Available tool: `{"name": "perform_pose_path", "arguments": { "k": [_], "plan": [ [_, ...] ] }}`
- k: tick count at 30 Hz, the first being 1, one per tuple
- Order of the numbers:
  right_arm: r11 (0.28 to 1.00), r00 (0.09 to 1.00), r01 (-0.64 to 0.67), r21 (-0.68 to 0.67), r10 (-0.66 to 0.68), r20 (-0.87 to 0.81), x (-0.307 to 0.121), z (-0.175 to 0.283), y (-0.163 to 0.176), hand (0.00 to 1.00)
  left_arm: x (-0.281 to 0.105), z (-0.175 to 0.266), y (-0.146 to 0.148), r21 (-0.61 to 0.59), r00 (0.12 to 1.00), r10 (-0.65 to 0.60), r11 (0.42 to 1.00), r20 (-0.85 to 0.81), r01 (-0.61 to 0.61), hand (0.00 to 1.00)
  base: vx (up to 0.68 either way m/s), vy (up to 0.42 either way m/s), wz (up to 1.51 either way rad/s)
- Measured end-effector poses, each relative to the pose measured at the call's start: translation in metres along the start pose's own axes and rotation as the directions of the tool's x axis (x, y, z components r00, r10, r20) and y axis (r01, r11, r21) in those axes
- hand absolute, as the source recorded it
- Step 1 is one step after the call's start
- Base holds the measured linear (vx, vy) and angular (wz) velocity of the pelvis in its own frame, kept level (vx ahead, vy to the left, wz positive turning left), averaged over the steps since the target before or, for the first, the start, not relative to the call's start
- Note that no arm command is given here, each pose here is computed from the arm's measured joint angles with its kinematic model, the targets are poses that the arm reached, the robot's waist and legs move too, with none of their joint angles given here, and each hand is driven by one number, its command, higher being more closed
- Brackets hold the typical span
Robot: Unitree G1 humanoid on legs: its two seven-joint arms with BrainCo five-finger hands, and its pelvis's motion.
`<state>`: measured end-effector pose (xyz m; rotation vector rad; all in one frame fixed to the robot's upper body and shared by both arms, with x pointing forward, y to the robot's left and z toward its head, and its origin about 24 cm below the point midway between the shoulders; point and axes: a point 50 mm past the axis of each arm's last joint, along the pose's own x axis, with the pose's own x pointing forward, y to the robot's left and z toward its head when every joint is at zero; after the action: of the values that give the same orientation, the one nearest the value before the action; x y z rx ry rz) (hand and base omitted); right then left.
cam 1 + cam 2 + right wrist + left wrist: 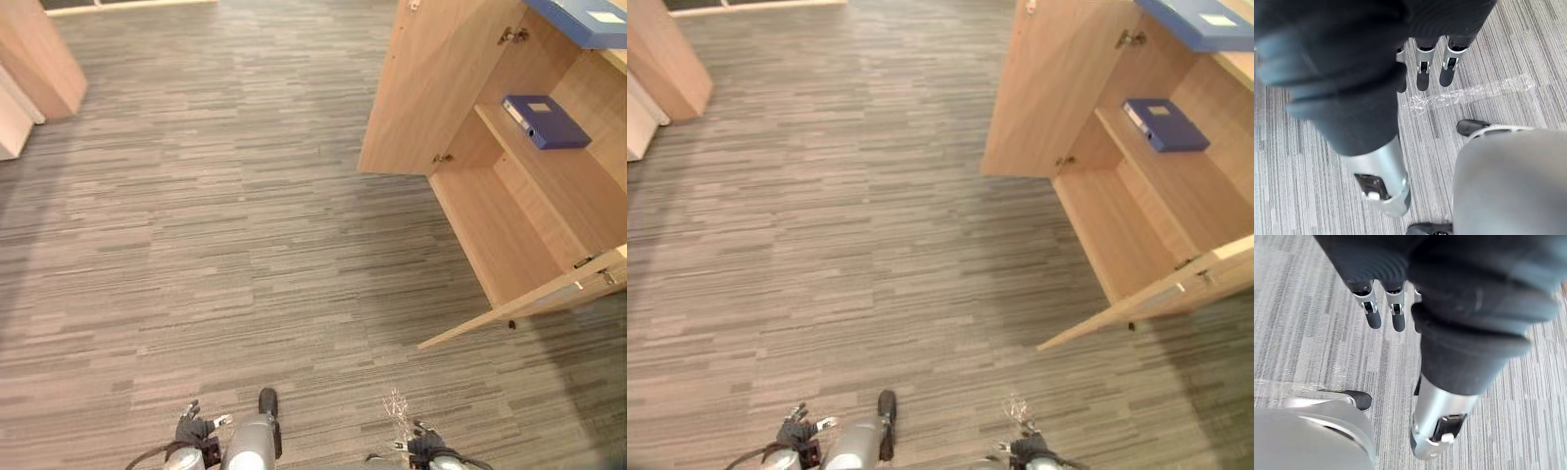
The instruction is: Walk over to the cabinet, pick up the folder, carry it to the office cabinet, place the folder inside the office cabinet, then close the office cabinet door
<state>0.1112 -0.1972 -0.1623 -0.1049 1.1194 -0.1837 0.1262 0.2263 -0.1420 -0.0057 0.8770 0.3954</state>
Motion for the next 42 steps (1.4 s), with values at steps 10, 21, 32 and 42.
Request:
{"name": "perform_pose_path", "arguments": {
  "k": [10, 21, 32, 42],
  "plan": [
    [0.994, 0.998, -0.003, 0.112, -0.003, 0.058, 0.002, 0.024, 0.008, 0.00, -0.010, -0.012, -0.043, 0.083, 0.983, -0.181, 0.980, -0.034, 0.183, 0.00, 0.33, 0.212, 0.07],
    [0.948, 0.997, 0.016, 0.318, -0.040, 0.068, 0.004, 0.034, 0.005, 0.00, -0.015, -0.035, -0.037, -0.060, 0.985, -0.114, 0.992, -0.131, 0.107, 0.00, 0.19, -0.170, 0.31],
    [0.907, 0.994, 0.105, 0.407, -0.081, -0.077, -0.003, -0.015, -0.011, 0.00, -0.016, -0.043, -0.009, -0.347, 0.984, 0.034, 0.933, -0.177, -0.095, 0.00, 0.37, -0.207, -0.28],
    [0.908, 0.990, 0.119, 0.401, -0.081, -0.113, -0.004, -0.024, -0.010, 0.00, -0.023, -0.058, 0.002, -0.268, 0.971, 0.090, 0.952, -0.222, -0.150, 0.00, 0.34, 0.154, -0.81]
  ]
}}
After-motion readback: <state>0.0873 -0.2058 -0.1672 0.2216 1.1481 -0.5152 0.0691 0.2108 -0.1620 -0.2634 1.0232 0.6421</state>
